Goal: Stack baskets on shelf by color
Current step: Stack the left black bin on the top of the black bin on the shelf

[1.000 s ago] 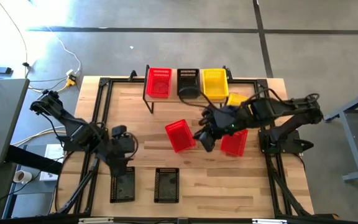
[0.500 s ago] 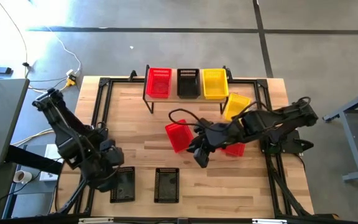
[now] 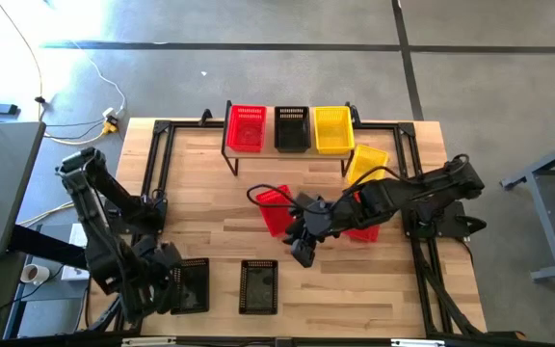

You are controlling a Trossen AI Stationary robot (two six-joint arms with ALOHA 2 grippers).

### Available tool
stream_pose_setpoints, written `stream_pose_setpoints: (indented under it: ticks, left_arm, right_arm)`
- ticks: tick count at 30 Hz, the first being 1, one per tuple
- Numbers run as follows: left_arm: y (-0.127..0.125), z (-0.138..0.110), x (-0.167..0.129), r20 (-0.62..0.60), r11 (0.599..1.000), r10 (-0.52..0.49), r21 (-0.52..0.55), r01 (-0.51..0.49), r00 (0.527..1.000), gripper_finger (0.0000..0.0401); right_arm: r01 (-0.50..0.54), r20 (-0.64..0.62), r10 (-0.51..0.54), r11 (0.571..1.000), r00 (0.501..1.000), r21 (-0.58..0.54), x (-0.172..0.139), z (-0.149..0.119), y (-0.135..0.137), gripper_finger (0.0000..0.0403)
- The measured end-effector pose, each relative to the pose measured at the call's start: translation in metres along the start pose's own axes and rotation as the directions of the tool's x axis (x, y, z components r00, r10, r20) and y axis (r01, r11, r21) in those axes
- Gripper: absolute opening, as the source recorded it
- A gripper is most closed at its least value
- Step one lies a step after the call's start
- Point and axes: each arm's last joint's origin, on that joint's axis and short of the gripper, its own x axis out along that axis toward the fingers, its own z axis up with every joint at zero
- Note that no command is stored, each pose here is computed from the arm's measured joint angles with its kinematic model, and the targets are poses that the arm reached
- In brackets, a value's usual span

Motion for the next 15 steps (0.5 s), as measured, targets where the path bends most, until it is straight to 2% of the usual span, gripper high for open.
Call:
stream_pose_setpoints:
  ticks: [5,10,15]
  left_arm:
    - [-0.002,-0.010,0.014,-0.031,0.971,0.128,-0.198,-0.132,0.991,0.0204]
    - [-0.008,-0.016,0.027,-0.084,0.924,0.213,-0.306,-0.228,0.974,0.0204]
    - [-0.015,-0.020,0.042,-0.078,0.878,0.268,-0.391,-0.277,0.960,0.0204]
  right_arm:
    - [0.001,-0.020,-0.001,1.000,1.000,-0.027,0.007,-0.002,0.000,0.0119]
    - [0.006,-0.025,-0.006,1.000,1.000,-0.028,0.010,-0.002,0.000,0.0119]
    - [0.007,-0.027,-0.007,1.000,1.000,-0.028,0.011,-0.002,0.000,0.0119]
